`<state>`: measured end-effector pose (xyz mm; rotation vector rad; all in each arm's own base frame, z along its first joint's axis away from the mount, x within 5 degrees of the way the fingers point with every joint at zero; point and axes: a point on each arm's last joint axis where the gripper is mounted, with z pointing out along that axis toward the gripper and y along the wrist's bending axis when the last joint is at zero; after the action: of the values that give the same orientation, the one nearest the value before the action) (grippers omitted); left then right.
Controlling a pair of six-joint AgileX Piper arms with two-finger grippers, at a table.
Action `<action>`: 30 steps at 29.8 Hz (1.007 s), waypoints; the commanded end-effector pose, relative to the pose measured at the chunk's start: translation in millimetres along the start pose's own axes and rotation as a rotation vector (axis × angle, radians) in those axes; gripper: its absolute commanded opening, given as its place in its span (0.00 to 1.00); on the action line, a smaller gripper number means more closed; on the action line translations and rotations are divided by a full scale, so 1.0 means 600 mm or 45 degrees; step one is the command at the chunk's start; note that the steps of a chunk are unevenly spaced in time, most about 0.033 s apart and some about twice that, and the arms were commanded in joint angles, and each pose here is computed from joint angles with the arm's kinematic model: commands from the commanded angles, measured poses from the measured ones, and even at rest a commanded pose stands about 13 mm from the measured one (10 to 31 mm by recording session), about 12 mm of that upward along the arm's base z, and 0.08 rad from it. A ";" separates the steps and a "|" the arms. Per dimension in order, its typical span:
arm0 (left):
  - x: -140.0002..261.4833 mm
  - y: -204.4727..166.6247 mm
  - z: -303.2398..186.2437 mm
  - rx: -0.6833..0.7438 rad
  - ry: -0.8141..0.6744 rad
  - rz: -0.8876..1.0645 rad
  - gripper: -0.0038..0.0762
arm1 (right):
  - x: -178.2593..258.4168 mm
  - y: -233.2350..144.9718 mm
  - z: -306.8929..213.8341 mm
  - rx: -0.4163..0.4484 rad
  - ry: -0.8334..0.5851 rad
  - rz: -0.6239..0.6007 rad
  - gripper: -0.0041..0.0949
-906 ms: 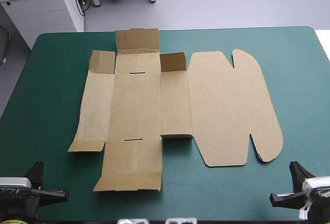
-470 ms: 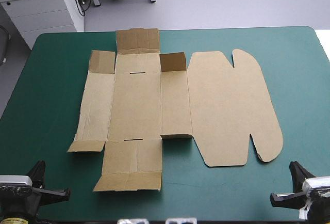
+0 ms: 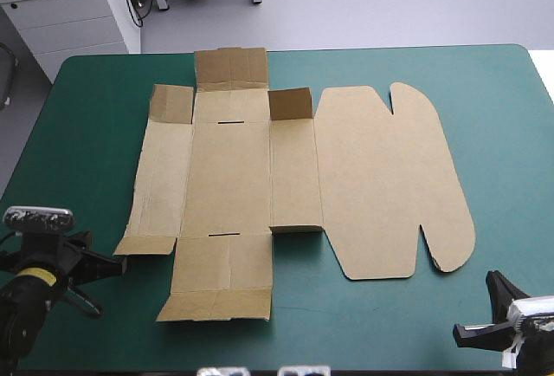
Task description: Fold the box
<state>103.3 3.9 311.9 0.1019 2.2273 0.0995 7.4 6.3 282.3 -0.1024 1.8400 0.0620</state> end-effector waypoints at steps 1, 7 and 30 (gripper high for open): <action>-0.052 0.004 0.020 0.022 0.026 -0.019 0.04 | -0.022 -0.002 -0.005 0.023 -0.119 -0.001 0.03; -0.097 -0.001 0.082 0.122 0.215 0.015 0.08 | -0.022 -0.002 -0.005 0.023 -0.119 -0.001 0.03; -0.125 0.113 0.307 0.796 0.720 -0.505 0.07 | -0.022 -0.002 -0.005 0.023 -0.119 -0.001 0.03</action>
<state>299.1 71.8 251.0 -0.0536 2.7430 -0.7960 7.4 6.3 282.3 -0.1024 1.8400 0.0620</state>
